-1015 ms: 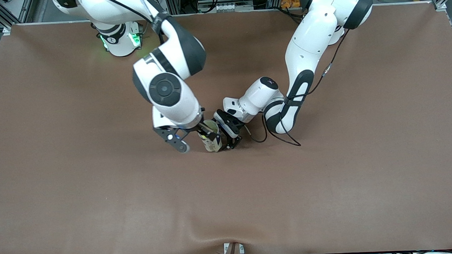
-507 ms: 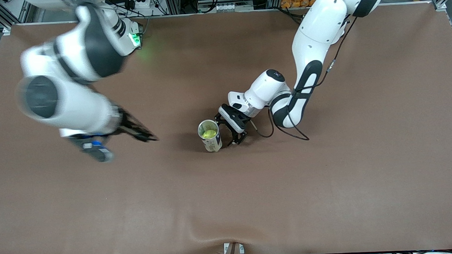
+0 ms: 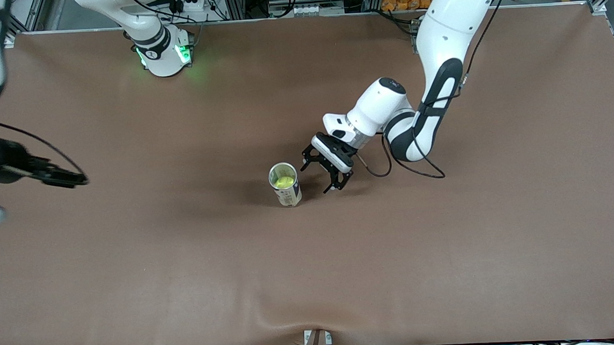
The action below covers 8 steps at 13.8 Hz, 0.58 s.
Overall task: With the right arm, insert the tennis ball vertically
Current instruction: 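Set the can upright with the left gripper while the right gripper retracts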
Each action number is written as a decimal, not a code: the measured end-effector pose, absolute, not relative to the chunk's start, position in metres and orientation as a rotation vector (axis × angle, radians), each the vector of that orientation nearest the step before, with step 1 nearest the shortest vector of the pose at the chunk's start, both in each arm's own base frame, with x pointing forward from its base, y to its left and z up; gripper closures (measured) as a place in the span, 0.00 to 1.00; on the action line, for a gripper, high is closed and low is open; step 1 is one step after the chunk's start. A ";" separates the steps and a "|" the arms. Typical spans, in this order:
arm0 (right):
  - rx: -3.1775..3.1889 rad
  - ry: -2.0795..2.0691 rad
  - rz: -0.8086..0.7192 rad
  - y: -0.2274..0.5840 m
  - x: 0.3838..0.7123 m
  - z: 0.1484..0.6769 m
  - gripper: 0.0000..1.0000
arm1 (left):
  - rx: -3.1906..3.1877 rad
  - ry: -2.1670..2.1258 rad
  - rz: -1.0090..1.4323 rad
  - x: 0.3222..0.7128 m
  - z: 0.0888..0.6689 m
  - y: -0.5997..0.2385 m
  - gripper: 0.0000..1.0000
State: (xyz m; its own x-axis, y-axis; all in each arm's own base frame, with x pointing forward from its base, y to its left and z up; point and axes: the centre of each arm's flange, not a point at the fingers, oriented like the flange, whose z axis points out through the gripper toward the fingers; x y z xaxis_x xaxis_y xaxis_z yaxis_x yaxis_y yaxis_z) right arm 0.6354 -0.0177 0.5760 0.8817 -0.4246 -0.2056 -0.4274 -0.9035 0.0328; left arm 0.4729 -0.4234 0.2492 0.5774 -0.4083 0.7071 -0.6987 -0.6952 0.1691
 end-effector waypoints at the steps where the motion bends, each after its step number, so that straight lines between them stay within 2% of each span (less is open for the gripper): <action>1: -3.045 0.679 0.324 -0.036 0.635 0.576 0.00 | 2.380 -0.849 0.903 0.471 0.256 -0.424 0.00; 8: -3.065 0.600 0.322 -0.053 0.633 0.576 0.00 | 2.304 -0.614 0.839 0.434 0.319 -0.468 0.00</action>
